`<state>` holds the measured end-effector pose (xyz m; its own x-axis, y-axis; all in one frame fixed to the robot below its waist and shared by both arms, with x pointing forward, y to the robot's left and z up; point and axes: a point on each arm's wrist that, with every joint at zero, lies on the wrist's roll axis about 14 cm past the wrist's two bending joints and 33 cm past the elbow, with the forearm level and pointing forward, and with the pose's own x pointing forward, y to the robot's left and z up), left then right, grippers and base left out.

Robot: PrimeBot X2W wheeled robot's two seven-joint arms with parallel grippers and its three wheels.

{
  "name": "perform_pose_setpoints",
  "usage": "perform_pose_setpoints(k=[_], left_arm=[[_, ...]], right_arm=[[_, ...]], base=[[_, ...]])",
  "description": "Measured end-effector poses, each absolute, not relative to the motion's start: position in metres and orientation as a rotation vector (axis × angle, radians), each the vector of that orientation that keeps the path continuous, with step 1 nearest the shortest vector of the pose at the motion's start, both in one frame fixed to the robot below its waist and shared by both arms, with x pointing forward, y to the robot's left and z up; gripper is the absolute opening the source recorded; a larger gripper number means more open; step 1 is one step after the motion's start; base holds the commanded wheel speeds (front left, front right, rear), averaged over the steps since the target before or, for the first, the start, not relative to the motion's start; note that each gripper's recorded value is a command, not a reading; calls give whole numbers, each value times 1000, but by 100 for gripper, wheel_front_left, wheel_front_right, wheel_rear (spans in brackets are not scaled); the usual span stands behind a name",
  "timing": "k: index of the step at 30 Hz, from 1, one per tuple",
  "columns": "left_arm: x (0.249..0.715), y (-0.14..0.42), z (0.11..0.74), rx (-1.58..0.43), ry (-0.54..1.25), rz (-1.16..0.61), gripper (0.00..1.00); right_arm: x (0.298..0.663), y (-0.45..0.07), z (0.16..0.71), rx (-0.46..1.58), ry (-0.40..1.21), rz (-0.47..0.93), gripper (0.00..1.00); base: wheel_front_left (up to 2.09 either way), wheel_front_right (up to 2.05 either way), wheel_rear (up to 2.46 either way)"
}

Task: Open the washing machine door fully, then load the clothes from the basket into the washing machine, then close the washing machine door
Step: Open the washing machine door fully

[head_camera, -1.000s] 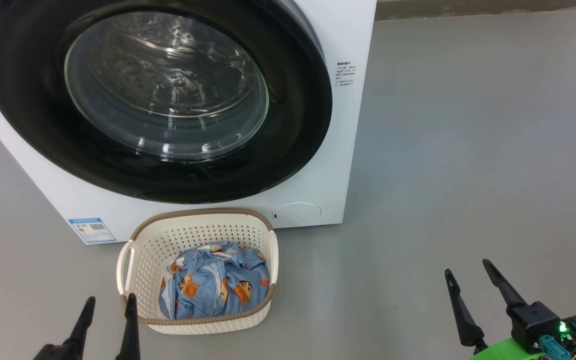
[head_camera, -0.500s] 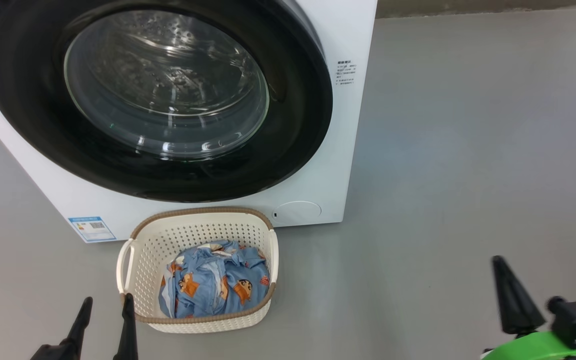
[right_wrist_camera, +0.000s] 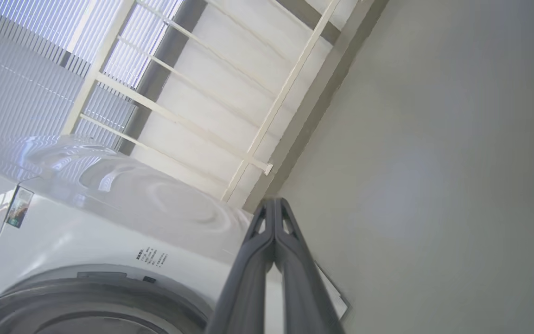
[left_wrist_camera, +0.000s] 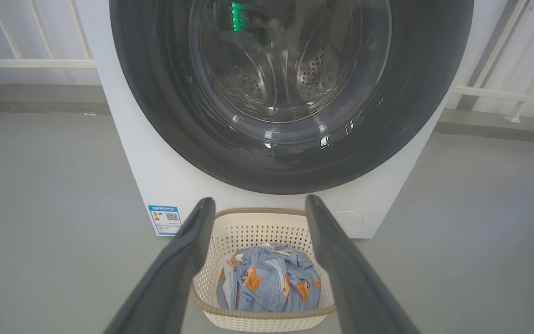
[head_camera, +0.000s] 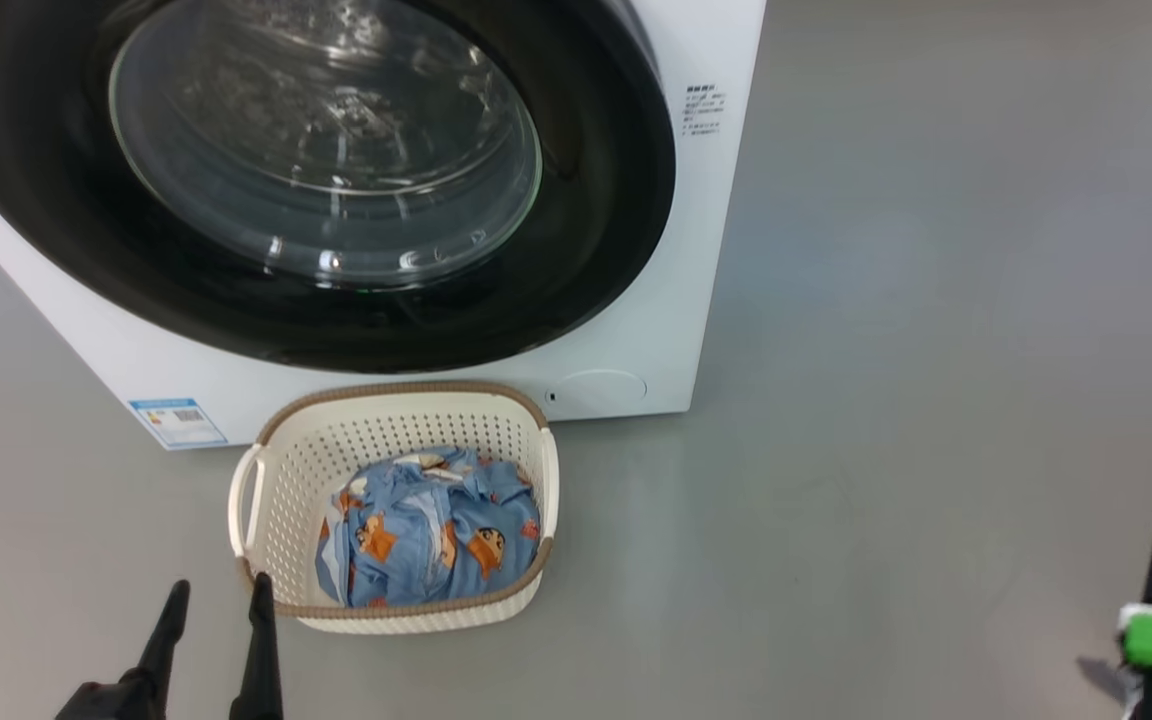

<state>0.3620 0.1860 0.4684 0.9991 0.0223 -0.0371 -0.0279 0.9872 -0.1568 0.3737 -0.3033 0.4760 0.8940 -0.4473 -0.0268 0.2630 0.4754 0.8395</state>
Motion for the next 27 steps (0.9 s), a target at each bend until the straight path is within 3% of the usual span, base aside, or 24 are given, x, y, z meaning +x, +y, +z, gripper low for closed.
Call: perform_pose_setpoints(k=[5, 13, 27], left_arm=[[365, 187, 461, -160, 56, 43, 100], [371, 181, 441, -163, 116, 35, 100], [383, 192, 416, -134, 180, 64, 100]], right_arm=[[396, -325, 485, 1192, -260, -439, 0], [441, -345, 497, 1478, -231, -321, 0], [549, -288, 512, 1430, 4, 1, 0]], base=[[0, 0, 0], [0, 0, 0], [0, 0, 0]])
